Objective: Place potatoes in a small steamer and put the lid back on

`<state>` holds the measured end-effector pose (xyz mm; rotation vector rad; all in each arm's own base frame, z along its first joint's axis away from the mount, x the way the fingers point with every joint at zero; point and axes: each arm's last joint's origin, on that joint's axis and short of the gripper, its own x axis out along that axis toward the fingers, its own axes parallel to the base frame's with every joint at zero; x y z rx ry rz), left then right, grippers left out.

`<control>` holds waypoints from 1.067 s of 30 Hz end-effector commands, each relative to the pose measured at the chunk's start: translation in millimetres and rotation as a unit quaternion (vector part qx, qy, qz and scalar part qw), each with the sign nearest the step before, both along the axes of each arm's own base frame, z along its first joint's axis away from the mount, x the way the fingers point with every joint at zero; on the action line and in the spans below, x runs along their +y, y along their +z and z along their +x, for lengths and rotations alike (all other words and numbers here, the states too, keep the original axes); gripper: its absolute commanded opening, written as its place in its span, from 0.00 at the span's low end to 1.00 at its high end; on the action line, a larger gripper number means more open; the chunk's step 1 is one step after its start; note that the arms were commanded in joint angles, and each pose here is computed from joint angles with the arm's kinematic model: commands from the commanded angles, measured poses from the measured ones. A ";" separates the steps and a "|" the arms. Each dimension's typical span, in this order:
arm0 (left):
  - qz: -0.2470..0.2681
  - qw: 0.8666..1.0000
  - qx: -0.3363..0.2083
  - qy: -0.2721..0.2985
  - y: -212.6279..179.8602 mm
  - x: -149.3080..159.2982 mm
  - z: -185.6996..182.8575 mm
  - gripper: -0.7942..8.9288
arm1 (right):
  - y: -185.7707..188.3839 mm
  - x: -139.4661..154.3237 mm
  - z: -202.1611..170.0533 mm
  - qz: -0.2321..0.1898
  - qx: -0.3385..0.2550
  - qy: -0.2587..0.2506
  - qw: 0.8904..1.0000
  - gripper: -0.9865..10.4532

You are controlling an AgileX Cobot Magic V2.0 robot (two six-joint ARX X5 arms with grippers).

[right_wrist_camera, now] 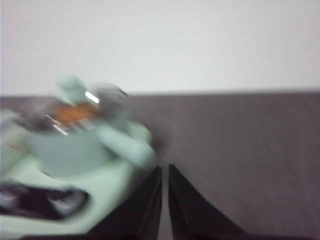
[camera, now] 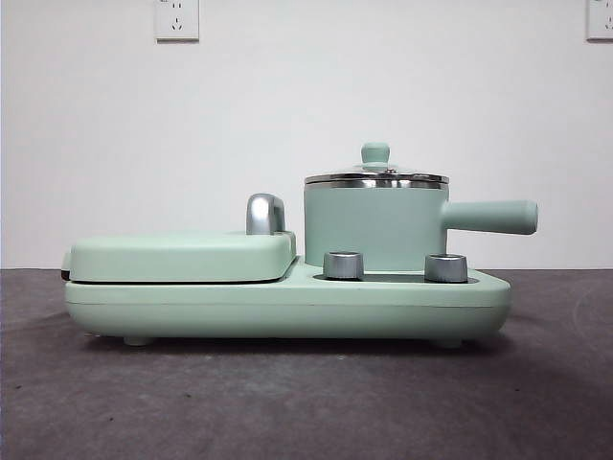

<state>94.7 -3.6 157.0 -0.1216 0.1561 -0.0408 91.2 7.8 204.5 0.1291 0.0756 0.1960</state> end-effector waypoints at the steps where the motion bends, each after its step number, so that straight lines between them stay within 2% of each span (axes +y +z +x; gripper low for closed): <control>1: 0.005 1.000 0.012 0.002 -7.1 0.2 0.8 0.11 | -18.1 -2.7 1.2 -0.008 0.004 -0.023 1.000 0.10; 6: 0.005 1.000 0.012 0.002 -7.1 0.2 0.8 0.11 | -40.8 -6.9 3.4 -0.010 0.020 -0.061 0.998 0.10; 24: 0.005 1.000 0.012 0.002 -7.1 0.2 0.8 0.11 | -51.8 -7.3 5.0 -0.011 0.038 -0.063 0.997 0.10; 32: 0.005 1.000 0.012 0.002 -7.0 0.2 0.8 0.11 | -51.9 -8.5 5.0 -0.013 0.039 -0.085 0.996 0.10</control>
